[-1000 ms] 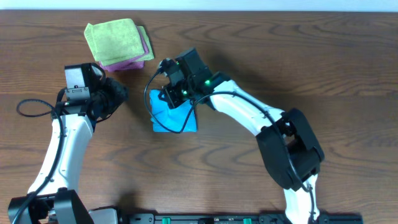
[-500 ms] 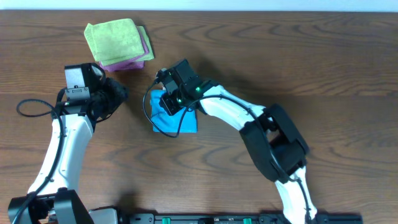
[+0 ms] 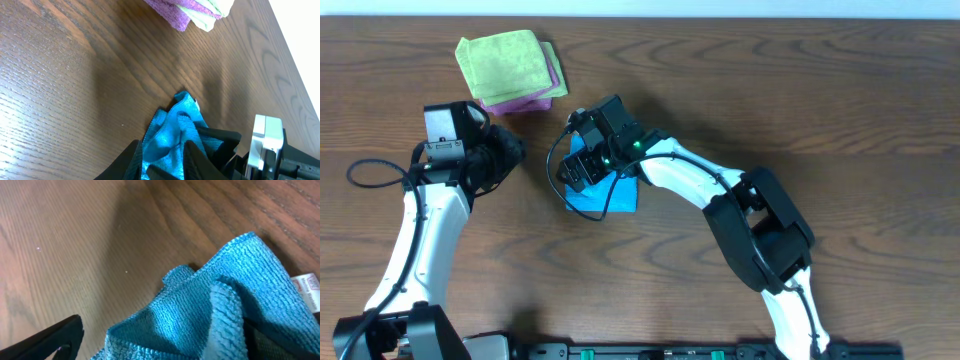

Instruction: Fold the cloth

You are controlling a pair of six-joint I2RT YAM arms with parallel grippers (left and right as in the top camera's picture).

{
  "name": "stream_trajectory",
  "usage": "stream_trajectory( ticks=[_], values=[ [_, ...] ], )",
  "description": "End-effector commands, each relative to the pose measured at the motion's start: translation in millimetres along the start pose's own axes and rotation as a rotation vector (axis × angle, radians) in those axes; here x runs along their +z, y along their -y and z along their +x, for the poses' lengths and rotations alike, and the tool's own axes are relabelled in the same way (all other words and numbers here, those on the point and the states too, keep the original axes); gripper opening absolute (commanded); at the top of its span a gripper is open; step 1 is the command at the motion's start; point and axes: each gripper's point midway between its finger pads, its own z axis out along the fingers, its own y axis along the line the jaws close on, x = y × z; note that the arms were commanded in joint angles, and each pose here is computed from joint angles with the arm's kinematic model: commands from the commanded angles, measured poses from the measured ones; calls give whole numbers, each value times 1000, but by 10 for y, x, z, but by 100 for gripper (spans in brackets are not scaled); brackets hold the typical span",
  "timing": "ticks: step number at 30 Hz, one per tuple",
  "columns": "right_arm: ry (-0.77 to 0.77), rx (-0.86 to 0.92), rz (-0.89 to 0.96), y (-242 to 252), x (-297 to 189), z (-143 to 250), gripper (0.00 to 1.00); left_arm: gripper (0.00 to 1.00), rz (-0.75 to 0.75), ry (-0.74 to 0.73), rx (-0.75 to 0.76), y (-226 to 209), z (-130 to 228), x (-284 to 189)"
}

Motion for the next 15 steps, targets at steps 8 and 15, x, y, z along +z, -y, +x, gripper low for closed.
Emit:
stream_trajectory(
  ticks=[8,15],
  values=[
    [60,-26,142,8,-371,-303,96,29,-6,-11,10,-46,26,24],
    [-7,-30,236,147,-460,-148,91,29,7,-21,10,-22,42,23]
  ],
)
